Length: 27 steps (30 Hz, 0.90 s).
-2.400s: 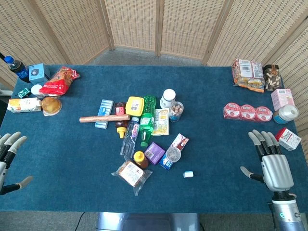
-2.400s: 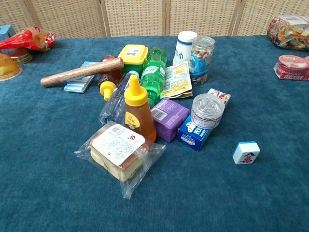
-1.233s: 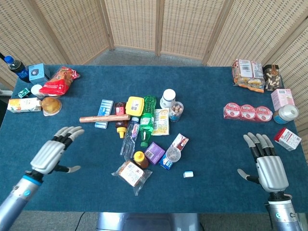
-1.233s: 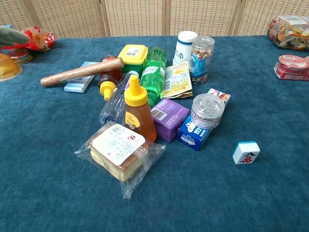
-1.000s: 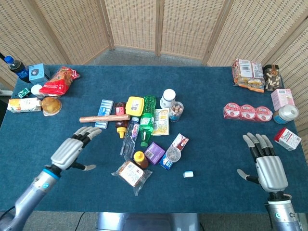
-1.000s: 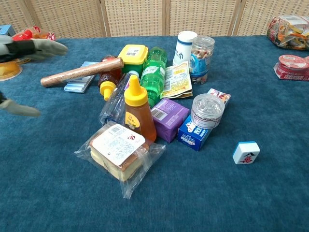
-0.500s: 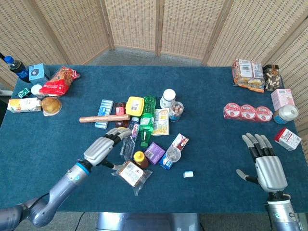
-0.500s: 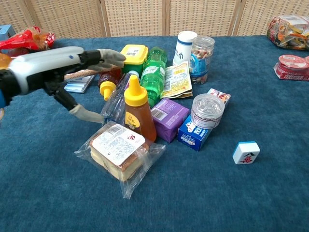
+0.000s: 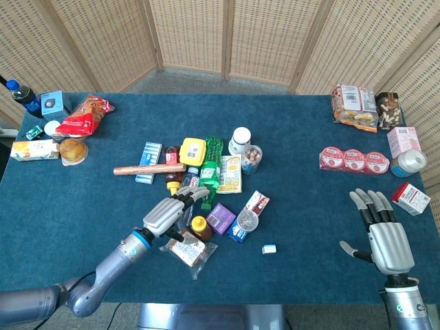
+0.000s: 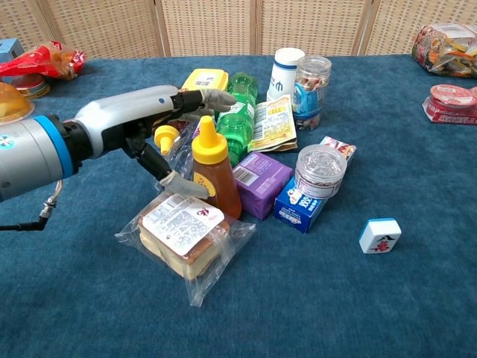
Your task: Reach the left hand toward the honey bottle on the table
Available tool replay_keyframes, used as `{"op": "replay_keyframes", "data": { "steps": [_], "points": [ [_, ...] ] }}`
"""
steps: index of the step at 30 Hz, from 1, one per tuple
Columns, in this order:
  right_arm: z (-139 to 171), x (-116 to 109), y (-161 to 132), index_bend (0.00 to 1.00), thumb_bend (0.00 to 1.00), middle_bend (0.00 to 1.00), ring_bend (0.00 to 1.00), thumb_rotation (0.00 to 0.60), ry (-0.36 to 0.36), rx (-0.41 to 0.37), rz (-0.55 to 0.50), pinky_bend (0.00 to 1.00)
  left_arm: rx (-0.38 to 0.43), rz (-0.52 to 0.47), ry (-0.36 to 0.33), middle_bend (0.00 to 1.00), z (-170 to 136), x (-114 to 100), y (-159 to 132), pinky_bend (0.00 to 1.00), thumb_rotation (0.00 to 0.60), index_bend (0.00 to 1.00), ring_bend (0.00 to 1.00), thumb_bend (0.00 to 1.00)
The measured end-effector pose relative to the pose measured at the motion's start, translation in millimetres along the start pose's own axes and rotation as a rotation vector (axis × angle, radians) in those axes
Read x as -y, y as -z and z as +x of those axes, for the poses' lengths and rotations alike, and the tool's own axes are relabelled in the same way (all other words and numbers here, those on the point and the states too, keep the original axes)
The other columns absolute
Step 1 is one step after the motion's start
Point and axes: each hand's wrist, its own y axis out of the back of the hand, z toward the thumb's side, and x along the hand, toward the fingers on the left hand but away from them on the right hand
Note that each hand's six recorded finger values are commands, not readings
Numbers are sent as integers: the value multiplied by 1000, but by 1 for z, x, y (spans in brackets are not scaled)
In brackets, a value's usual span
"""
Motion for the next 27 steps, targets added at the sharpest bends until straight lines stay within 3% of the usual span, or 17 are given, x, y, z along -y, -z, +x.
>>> {"op": "replay_keyframes", "data": {
  "steps": [2, 6, 10, 15, 27],
  "points": [
    [0, -2, 1, 0, 0, 0, 0, 600, 6, 4, -7, 0, 7, -3, -11, 53, 4, 3, -1, 199, 600, 148, 16, 0],
    [1, -7, 3, 0, 0, 0, 0, 600, 18, 11, -18, 0, 17, 4, -66, 557, 13, 5, -3, 382, 600, 394, 331, 8],
    [1, -11, 5, 0, 0, 0, 0, 600, 29, 15, -27, 0, 21, 25, -119, 734, 21, 10, -4, 417, 600, 548, 445, 57],
    [1, -13, 4, 0, 0, 0, 0, 600, 33, 12, -30, 0, 26, 49, -192, 853, 23, 4, -7, 464, 600, 675, 552, 88],
    [0, -12, 2, 0, 0, 0, 0, 600, 38, 10, -28, 0, 57, 58, -307, 860, 17, -35, -21, 482, 600, 679, 563, 104]
  ]
}}
